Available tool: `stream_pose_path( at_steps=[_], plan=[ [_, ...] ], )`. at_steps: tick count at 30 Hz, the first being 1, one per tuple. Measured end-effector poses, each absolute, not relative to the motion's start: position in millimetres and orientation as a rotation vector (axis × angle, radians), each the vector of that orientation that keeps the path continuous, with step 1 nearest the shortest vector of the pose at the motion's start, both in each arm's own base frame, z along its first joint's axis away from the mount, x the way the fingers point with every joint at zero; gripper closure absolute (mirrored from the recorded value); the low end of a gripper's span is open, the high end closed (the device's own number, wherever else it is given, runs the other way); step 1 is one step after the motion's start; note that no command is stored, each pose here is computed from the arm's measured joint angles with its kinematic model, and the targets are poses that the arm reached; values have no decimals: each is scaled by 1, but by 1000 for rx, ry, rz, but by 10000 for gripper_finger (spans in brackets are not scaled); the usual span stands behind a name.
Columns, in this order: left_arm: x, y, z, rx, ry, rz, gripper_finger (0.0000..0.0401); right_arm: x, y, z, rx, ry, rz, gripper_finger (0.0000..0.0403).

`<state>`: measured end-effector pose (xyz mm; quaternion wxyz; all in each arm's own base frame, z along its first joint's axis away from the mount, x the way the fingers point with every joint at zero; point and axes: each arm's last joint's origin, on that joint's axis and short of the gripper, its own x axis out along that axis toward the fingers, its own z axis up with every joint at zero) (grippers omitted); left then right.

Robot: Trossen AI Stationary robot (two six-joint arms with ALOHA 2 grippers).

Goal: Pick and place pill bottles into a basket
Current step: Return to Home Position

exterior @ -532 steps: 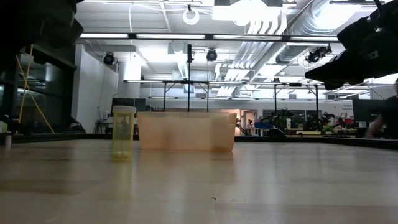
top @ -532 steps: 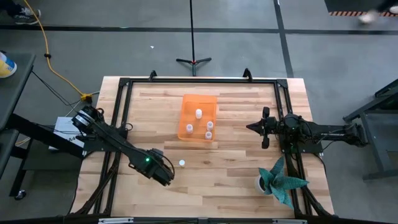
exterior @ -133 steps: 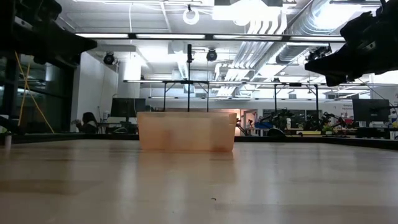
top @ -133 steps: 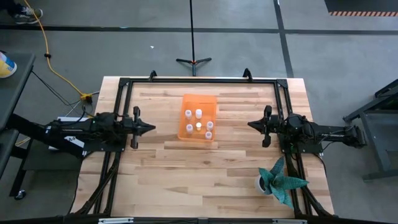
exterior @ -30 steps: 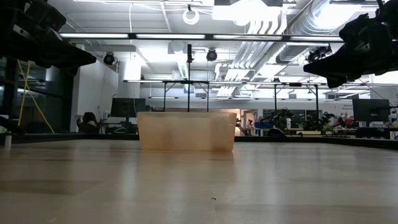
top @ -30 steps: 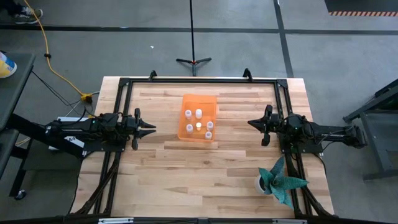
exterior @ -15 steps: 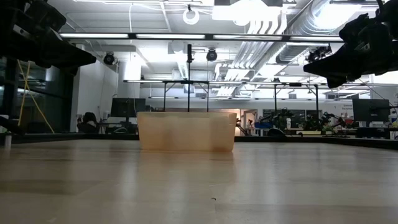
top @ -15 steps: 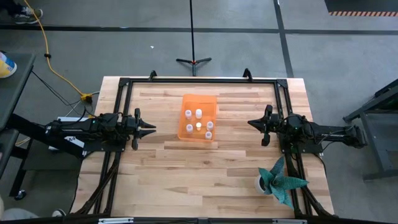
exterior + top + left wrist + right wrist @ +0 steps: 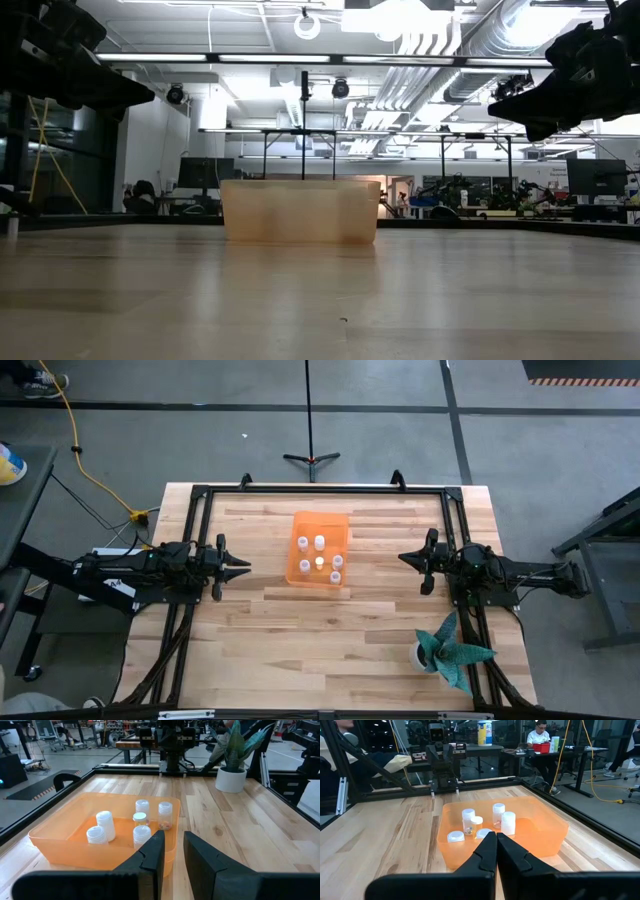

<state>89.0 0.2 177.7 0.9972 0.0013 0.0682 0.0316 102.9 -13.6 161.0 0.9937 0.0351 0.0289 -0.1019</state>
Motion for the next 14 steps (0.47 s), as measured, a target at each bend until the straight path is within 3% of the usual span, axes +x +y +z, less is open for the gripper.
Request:
stream_pose_path(
  at_steps=[14],
  plan=[
    [89, 0, 178, 3, 136, 63, 293, 103, -14, 161, 70, 58, -204, 402]
  ],
)
